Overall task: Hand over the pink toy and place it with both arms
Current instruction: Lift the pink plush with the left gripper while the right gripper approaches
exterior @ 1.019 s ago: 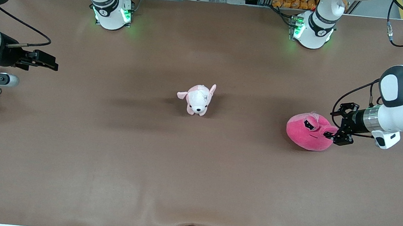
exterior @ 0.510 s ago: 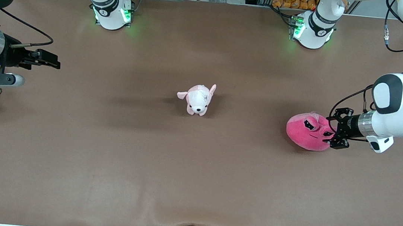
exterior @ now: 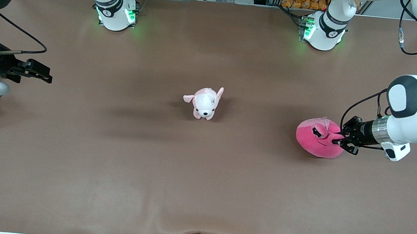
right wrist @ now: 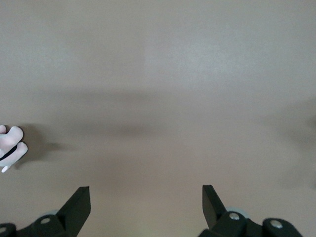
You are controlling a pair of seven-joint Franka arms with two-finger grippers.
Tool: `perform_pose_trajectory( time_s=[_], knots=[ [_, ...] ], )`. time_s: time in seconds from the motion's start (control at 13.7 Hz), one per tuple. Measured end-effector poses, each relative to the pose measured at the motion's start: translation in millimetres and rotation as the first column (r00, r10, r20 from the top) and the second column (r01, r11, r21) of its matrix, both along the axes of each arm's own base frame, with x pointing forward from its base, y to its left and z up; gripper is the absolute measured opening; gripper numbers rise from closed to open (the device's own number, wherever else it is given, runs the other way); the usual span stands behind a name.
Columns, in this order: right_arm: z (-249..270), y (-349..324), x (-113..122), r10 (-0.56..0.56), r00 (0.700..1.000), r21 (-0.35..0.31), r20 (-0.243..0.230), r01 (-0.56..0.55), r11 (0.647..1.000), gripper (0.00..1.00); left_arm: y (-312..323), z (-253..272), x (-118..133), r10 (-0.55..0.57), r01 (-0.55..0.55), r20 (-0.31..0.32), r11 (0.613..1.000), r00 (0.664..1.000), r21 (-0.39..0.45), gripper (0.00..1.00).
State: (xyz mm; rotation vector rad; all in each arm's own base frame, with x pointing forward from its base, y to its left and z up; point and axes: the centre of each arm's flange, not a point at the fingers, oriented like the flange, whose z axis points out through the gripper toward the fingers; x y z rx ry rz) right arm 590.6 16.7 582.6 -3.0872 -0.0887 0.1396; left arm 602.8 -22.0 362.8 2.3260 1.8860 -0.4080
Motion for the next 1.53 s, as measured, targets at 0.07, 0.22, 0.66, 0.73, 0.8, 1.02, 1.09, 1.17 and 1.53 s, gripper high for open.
perform_pose_trajectory(
  time_s=[0.07,0.22,0.66,0.73,0.8,1.02,1.09,1.17,1.53],
  knots=[
    [1.6,-0.9,-0.3,-0.001,1.0,-0.001,0.003,0.001,1.0,1.0,-4.5,14.2,3.4,-0.016,0.016,-0.005,1.0,1.0,-0.008,0.14],
    [3.7,-1.2,-1.6,-0.001,1.0,-0.001,0.004,0.001,1.0,1.0,-13.9,48.6,11.1,-0.05,0.05,-0.005,0.999,0.999,-0.021,0.14],
    [3.3,-3.3,-1.9,-0.005,1.0,-0.001,0.001,0.005,1.0,1.0,-71.9,123.6,12.8,-0.185,0.185,0.004,0.982,0.983,-0.043,0.11],
    [3.3,-2.8,-1.9,-0.004,1.0,0.0,0.001,0.004,1.0,1.0,-80.6,131.4,11.3,-0.204,0.204,0.003,0.978,0.979,-0.044,0.11],
    [3.2,-1.4,-1.8,-0.002,1.0,0.001,0.001,0.002,1.0,1.0,-88.6,139.5,9.7,-0.222,0.222,0.002,0.974,0.975,-0.046,0.11],
    [1.8,20.6,-1.8,0.028,1.0,0.047,0.0,-0.028,0.998,1.0,-117.9,162.6,4.4,-0.247,0.247,0.007,0.968,0.969,-0.043,0.11],
    [1.6,36.0,-2.5,0.049,0.999,0.089,-0.001,-0.049,0.995,1.0,-132.8,168.5,1.4,-0.243,0.243,0.008,0.969,0.97,-0.04,0.11],
    [1.7,53.9,-4.0,0.088,0.996,0.13,0.001,-0.088,0.988,1.0,-151.4,174.5,-2.6,-0.236,0.236,0.009,0.971,0.972,-0.036,0.11],
    [9.4,157.4,-14.7,0.349,0.93,0.164,0.118,-0.365,0.916,1.0,-239.9,204.8,-31.6,-0.197,0.197,0.007,0.98,0.98,-0.042,0.11]
  ],
)
